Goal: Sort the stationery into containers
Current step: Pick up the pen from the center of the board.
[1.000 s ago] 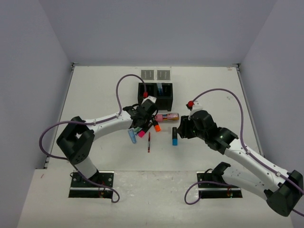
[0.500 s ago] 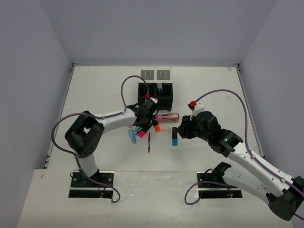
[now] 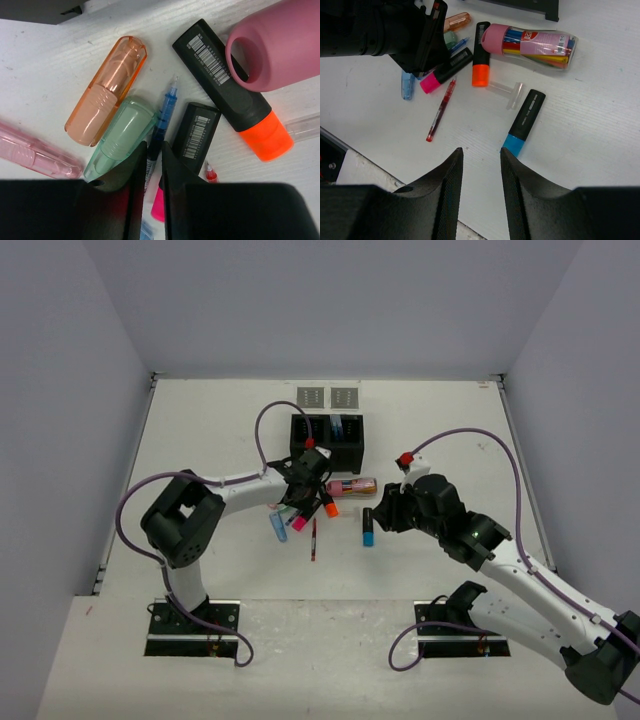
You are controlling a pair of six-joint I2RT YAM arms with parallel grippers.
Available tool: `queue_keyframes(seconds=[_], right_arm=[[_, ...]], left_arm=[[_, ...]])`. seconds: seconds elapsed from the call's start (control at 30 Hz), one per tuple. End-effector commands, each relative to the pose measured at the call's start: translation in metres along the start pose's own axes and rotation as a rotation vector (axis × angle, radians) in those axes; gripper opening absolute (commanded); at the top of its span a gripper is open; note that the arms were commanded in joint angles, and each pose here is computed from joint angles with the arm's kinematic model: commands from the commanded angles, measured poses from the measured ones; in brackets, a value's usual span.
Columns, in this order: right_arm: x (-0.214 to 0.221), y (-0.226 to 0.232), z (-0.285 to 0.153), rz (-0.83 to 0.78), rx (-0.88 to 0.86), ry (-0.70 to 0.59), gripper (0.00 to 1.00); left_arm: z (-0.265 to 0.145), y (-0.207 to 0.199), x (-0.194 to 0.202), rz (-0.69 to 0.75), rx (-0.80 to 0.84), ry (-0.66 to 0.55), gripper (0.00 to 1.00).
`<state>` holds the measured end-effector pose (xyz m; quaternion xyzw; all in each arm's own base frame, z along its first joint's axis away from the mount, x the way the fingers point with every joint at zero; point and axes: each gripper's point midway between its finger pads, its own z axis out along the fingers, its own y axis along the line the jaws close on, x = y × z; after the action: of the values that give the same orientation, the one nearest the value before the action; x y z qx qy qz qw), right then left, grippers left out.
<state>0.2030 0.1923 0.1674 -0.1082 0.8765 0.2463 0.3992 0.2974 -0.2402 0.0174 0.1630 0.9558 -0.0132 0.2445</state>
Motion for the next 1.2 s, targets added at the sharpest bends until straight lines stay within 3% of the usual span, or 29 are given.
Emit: queue_keyframes(seconds=[0.0,0.23,0.47,0.67,0.87,1.17], right_arm=[[-0.008,0.008,-0.004,-0.016,-0.038,-0.028,0.37],[-0.010,0.010,-0.004,-0.012,-0.046,-0.035,0.37],[-0.011,0.010,-0.005,-0.006,-0.048,-0.044,0.37],[-0.007,0.009,0.006,0.003,-0.043,-0.025,0.36],[0.000,-0.002,0.031,0.025,0.055,0.063,0.31],[0.014,-0.020,0.088,0.080,0.237,0.216,0.31]], left_arm=[[0.008,0.001,0.009,0.018,0.011,0.028,0.19],[0.008,0.009,0.019,0.010,-0.033,0.061,0.17],[-0.002,0.008,0.014,0.000,-0.020,0.048,0.01],[-0.021,0.004,-0.001,-0.020,0.018,-0.007,0.00],[-0.075,0.008,-0.034,-0.091,0.051,-0.143,0.00],[-0.200,0.010,-0.055,-0.178,0.226,-0.454,0.00]])
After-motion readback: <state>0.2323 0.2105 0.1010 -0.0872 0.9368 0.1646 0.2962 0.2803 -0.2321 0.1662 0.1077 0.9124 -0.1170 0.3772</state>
